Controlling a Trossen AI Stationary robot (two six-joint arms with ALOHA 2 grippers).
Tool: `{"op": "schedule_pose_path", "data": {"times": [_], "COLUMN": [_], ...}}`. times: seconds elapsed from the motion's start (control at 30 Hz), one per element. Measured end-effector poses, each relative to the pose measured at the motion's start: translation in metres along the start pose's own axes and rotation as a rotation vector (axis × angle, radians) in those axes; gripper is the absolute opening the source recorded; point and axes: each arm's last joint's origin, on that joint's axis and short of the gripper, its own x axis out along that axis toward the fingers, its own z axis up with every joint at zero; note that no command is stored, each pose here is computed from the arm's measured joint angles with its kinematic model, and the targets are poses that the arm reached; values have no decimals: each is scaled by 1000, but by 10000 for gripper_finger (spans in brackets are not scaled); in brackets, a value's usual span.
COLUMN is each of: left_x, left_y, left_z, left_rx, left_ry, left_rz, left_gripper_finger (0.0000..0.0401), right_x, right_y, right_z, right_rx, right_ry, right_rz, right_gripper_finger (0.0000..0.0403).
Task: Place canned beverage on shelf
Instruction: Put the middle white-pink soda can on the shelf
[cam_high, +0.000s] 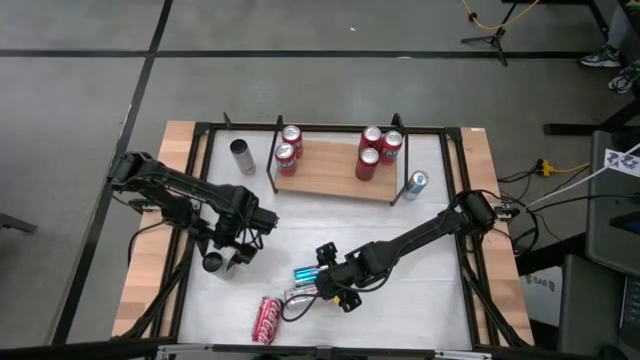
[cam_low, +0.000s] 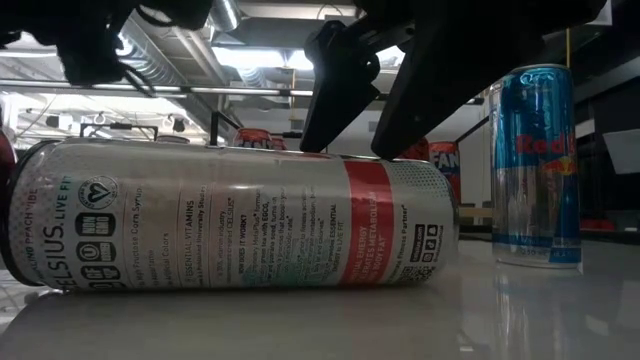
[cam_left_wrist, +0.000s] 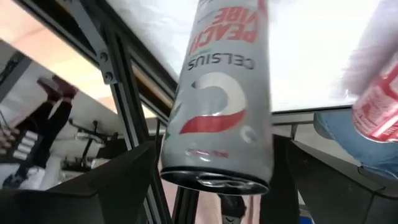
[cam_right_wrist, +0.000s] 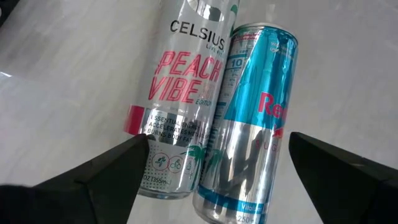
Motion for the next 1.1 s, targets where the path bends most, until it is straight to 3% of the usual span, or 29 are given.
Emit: {"op": "schedule_pose_path", "data": {"times": [0.37, 0.63, 0.9, 1.1], "left_x": [-13, -40, -71, -69], "left_y": [4, -3, -2, 2], "left_z": [-10, -27, -64, -93], "left_rx": [-17, 64, 197, 261], "left_ry": [-82, -295, -578, -628], "left_rz": [56, -6, -111, -147], "left_gripper_finger": [354, 354, 354, 354], "right_x": [0, 0, 0, -1], "right_y": [0, 0, 0, 0], "right_z": [0, 0, 0, -1], "right_rx": [0, 0, 0, -1], "right_ry": [0, 0, 1, 8], "right_rz": [0, 0, 0, 0], "right_gripper_finger": [383, 383, 383, 383]}}
